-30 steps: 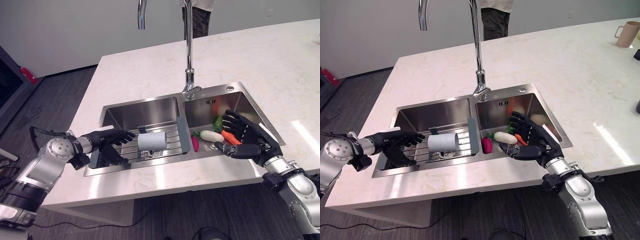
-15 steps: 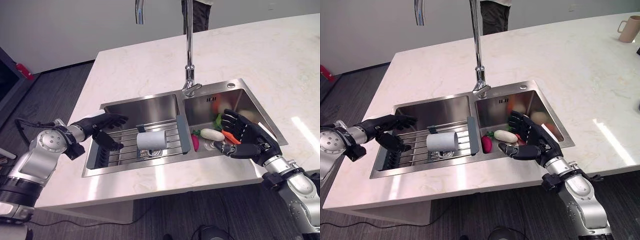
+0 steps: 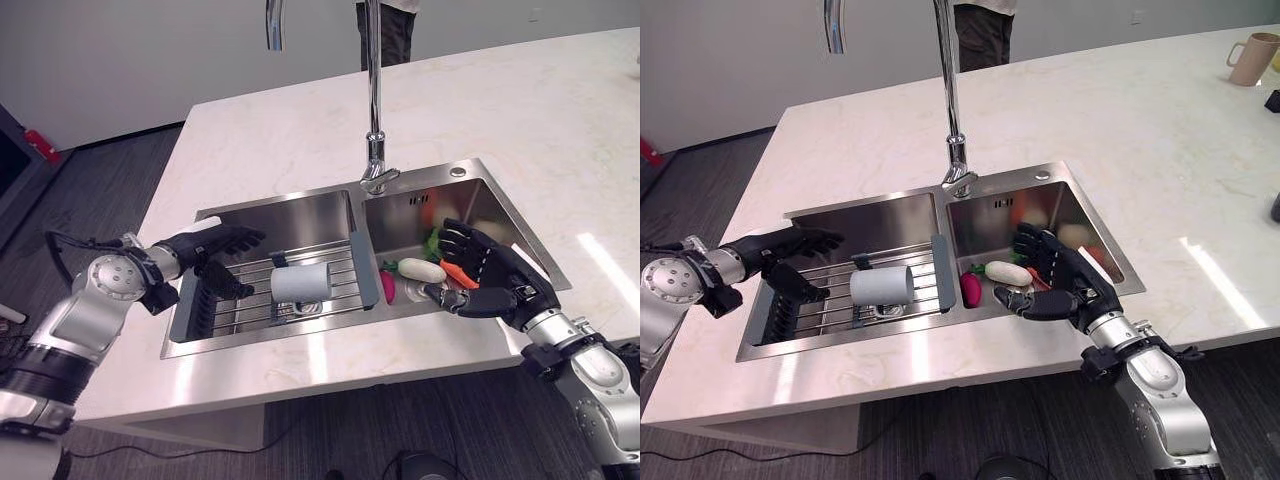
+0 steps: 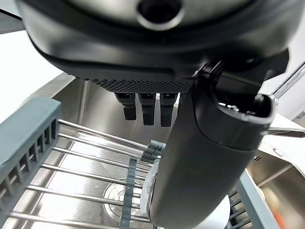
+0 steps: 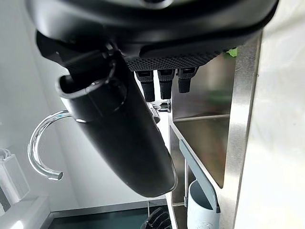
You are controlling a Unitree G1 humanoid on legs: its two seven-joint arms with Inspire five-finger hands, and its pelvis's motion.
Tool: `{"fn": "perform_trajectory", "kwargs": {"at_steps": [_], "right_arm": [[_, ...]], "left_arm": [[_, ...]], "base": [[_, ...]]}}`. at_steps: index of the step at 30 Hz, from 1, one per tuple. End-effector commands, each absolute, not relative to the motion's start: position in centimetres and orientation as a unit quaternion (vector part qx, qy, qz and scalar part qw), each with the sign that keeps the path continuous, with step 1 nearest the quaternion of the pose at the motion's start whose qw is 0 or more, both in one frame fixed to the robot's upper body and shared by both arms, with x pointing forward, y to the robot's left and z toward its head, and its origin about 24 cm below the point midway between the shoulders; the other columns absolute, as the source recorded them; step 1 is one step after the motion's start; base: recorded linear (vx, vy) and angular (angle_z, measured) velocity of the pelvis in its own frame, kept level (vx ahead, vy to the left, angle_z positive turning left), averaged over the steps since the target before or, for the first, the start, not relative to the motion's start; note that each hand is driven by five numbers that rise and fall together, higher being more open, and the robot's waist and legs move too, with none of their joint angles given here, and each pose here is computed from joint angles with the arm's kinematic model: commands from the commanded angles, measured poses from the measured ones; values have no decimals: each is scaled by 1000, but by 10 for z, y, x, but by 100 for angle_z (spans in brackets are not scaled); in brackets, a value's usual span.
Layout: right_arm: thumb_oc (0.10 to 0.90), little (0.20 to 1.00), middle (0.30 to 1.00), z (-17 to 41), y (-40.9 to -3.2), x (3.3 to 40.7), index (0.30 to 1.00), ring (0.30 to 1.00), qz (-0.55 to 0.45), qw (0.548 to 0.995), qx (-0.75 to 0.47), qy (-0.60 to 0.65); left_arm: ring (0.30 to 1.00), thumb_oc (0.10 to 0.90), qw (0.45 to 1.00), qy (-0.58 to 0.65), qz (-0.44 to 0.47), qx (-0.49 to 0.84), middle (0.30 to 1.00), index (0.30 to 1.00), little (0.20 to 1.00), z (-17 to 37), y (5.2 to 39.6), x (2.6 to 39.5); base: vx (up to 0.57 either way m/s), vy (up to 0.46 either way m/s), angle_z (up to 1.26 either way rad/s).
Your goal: Place the dishes in the dishwasher.
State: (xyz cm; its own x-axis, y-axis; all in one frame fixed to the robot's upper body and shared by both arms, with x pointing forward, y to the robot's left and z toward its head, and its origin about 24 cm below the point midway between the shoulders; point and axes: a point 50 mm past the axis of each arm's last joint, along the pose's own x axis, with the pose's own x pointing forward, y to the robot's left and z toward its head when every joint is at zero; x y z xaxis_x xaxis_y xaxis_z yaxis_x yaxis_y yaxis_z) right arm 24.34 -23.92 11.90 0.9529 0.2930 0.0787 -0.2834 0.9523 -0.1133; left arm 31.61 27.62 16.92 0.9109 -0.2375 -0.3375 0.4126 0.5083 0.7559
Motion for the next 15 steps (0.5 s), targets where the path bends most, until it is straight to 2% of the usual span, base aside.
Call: {"fn": "perform_trajectory", "kwargs": {"at_steps": [1,15], "right_arm": [[800,900,900,176,-231,252,900,900,164,963,-65,-206],[800,900,900,175,-233,251,900,900,172,962,-69,-201]], "left_arm": [[900,800,865,-28,-126,485,900,900,900,233,269,331],[900,800,861,0,-133,491,900,900,900,224,267,342]], "base": [[15,10,-3],[15,7,-9]]}}
